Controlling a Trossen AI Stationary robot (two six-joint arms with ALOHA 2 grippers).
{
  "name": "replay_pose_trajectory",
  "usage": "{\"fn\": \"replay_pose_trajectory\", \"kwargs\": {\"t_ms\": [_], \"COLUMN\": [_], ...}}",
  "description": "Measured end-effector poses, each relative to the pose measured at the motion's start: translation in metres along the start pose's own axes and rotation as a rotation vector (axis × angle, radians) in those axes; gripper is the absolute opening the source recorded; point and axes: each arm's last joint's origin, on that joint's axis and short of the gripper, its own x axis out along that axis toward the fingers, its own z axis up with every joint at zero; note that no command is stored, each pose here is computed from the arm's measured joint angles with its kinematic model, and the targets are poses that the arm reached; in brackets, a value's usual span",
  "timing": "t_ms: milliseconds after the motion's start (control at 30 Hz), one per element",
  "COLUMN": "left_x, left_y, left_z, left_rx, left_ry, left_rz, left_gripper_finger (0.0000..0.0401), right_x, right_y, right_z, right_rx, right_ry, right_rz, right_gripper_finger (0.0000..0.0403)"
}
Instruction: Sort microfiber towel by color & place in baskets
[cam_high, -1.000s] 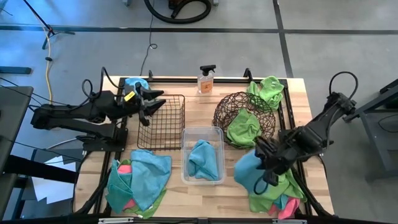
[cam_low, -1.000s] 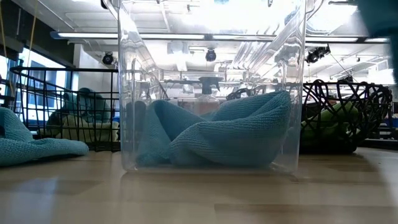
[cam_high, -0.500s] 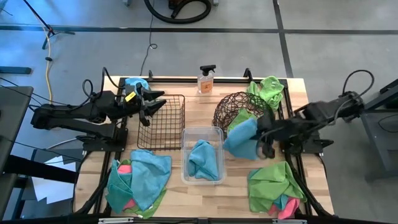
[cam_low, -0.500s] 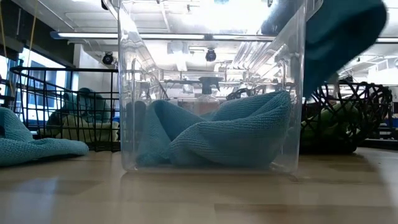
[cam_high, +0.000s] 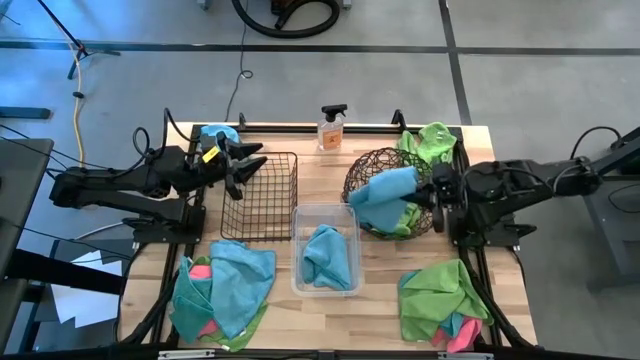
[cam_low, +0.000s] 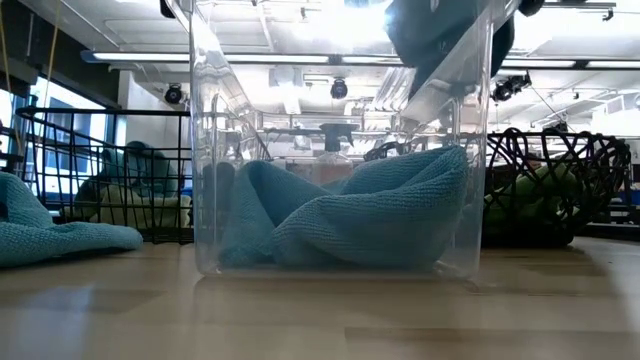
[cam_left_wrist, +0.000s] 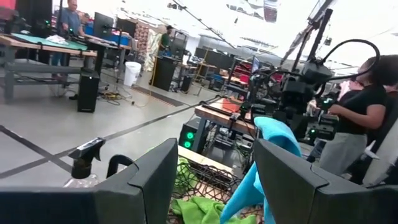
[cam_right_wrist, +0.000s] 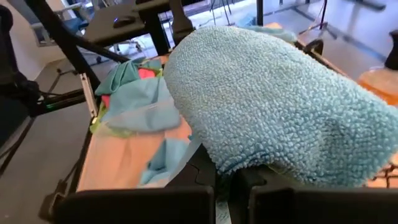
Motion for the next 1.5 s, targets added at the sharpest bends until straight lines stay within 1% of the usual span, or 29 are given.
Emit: {"fn": "replay_pose_trajectory", "kwargs": {"t_ms": [67,167,267,333,467,600,733,833,933,1133,1333,1500], "left_x": [0.0,0.0,0.0,0.0,0.0,0.0,0.0,0.0,0.0,0.0,0.0,0.0], "left_y": [0.0,0.0,0.0,0.0,0.0,0.0,0.0,-0.001,-0.001,-0.001,-0.001,-0.001], "left_z": [0.0,0.0,0.0,0.0,0.0,0.0,-0.001,-0.001,-0.001,-0.001,-0.001,0.0], "left_rx": [0.015,0.016,0.017,0.017,0.018,0.02,0.077,0.097,0.103,0.158,0.164,0.228], "left_ry": [0.0,0.0,-0.002,-0.003,-0.003,-0.002,0.007,0.009,0.009,0.008,0.007,0.002], "left_rz": [0.0,0.0,0.01,0.015,0.016,0.016,-0.009,-0.025,-0.025,-0.026,-0.026,-0.027], "left_gripper_finger": [0.02,0.02,0.02,0.02,0.02,0.02,0.02,0.02,0.02,0.02,0.02,0.02], "right_x": [0.003,0.009,0.013,0.017,0.025,0.029,0.032,0.033,0.033,0.032,0.033,0.038], "right_y": [-0.002,-0.004,-0.007,-0.01,-0.017,-0.021,-0.024,-0.027,-0.029,-0.029,-0.027,-0.026], "right_z": [0.003,0.008,0.015,0.016,0.016,0.018,0.024,0.027,0.029,0.031,0.038,0.039], "right_rx": [-0.026,-0.095,-0.147,-0.183,-0.158,-0.165,-0.177,-0.173,-0.166,-0.165,-0.191,-0.205], "right_ry": [-0.034,-0.077,-0.123,-0.123,-0.095,-0.084,-0.126,-0.15,-0.165,-0.185,-0.257,-0.265], "right_rz": [-0.003,0.012,-0.01,-0.038,-0.074,-0.044,-0.015,-0.017,-0.02,-0.018,-0.011,-0.01], "right_gripper_finger": [0.0,0.0,0.0,0.0,0.0,0.0,0.0,0.0,0.0,0.0,0.0,0.0]}}
